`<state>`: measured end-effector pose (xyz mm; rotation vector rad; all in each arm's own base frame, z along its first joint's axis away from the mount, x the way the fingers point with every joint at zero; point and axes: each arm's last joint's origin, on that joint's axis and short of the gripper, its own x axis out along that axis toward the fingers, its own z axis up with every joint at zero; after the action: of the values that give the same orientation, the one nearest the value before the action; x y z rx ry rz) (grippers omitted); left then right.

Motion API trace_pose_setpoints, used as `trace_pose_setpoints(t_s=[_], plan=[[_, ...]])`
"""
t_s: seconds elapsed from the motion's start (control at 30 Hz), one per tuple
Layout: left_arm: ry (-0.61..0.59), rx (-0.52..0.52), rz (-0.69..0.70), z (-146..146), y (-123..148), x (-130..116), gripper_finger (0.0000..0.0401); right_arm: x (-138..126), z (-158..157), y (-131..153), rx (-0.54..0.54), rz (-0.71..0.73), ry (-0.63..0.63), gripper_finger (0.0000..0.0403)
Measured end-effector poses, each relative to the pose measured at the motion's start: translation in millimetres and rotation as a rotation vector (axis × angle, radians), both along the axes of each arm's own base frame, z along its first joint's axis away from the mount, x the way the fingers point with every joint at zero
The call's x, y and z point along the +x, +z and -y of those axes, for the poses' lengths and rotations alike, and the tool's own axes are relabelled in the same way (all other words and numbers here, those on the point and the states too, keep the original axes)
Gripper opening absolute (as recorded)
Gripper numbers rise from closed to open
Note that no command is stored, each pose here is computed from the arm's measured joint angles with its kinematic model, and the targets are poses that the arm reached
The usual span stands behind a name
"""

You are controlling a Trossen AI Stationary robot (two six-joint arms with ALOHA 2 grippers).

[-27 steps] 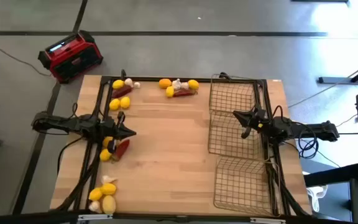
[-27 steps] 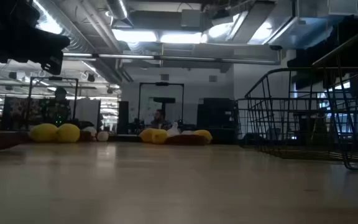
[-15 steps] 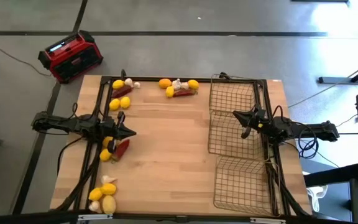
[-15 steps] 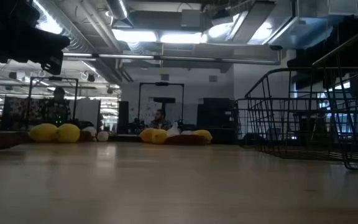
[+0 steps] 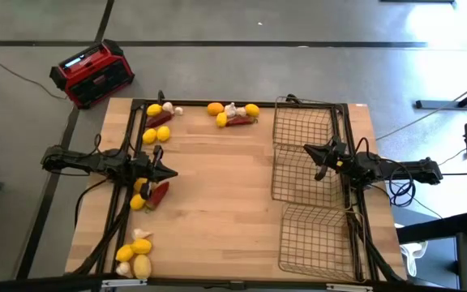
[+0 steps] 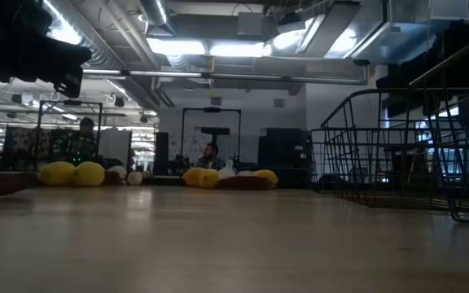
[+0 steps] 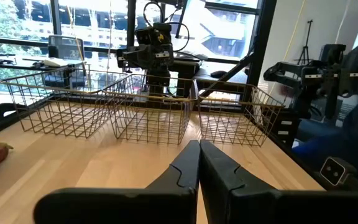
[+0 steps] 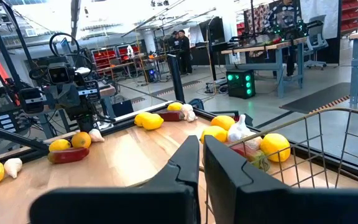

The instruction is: Sort produce into baskets

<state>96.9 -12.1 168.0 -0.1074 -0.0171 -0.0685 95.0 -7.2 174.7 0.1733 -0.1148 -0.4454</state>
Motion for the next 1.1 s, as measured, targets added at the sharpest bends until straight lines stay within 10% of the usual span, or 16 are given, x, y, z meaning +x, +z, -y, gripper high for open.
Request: trace_pose_setpoints(t_s=[1.1], plan=[[0.037, 0.099, 0.201, -1, 19, -2, 0.0004, 0, 0, 2, 0.002, 0.025, -0.002, 0.0026]])
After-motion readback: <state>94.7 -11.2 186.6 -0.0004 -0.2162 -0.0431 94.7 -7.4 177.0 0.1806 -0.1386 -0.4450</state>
